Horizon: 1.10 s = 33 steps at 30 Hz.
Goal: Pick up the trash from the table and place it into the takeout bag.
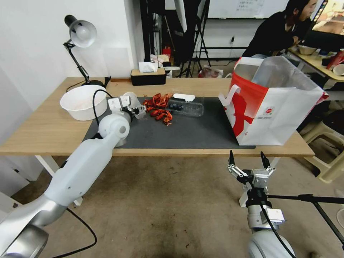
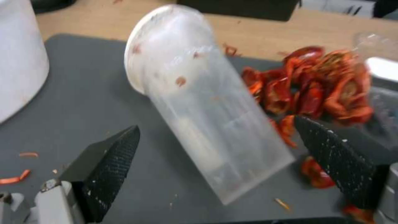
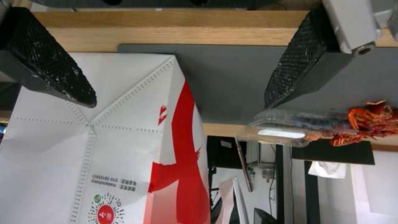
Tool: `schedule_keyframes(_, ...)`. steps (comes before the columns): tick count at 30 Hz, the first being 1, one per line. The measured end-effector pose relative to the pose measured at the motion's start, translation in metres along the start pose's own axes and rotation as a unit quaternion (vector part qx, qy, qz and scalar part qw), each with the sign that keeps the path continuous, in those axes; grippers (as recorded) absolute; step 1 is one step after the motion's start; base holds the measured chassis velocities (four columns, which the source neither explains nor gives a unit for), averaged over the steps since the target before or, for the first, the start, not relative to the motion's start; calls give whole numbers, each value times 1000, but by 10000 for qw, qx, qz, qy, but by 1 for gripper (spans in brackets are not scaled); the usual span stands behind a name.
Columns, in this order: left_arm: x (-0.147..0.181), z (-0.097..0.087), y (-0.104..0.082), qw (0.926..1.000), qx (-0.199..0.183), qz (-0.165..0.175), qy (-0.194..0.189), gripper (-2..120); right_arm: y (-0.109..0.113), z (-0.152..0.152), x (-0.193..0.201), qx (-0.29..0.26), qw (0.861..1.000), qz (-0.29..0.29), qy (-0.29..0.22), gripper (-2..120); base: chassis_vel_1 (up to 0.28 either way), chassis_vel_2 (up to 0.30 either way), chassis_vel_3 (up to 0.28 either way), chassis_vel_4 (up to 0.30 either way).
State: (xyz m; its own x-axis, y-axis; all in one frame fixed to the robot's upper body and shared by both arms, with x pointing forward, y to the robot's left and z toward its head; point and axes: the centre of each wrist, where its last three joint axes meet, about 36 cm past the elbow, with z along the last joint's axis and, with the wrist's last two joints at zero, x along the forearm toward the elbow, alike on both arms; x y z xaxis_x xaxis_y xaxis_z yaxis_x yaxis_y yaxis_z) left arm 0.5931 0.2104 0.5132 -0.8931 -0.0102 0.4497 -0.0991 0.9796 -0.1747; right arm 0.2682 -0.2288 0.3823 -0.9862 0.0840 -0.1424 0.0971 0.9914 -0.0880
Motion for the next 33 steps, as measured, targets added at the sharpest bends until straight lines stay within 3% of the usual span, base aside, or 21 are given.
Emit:
schedule_keyframes(8, -11, -7, -8, 9996, 153, -109, 202, 91, 0, 0, 0, 0, 10000, 1, -10, 100, 0, 0, 0, 0)
schedule_keyframes(13, -12, -11, -11, 9991, 201, -96, 369, 81, 0, 0, -1, -1, 10000, 2, -21, 100, 0, 0, 0, 0)
schedule_keyframes(14, -13, -12, -12, 9988, 214, -88, 427, 71, 0, 0, -1, -2, 10000, 2, -20, 100, 0, 0, 0, 0)
schedule_keyframes(17, -14, -13, -13, 9987, 221, -85, 458, 65, 0, 0, -1, -2, 10000, 2, -20, 100, 0, 0, 0, 0)
schedule_keyframes(19, -15, -15, -14, 9983, 239, -67, 525, 51, 0, 0, -1, -3, 10000, 4, -24, 100, 0, 0, 0, 0)
schedule_keyframes(28, -18, -13, -11, 9982, 215, -40, 565, 32, -1, 1, -1, 13, 10000, 17, -25, 100, 0, 0, 0, 0)
schedule_keyframes(31, -18, -9, -7, 9990, 106, 5, 436, 26, -1, 1, -1, 13, 10000, 20, -26, 100, 0, 0, 0, 0)
schedule_keyframes(33, -19, -1, 0, 9999, -126, 78, 85, 20, -1, 2, -2, 12, 10000, 24, -23, 100, 0, 0, 0, 0)
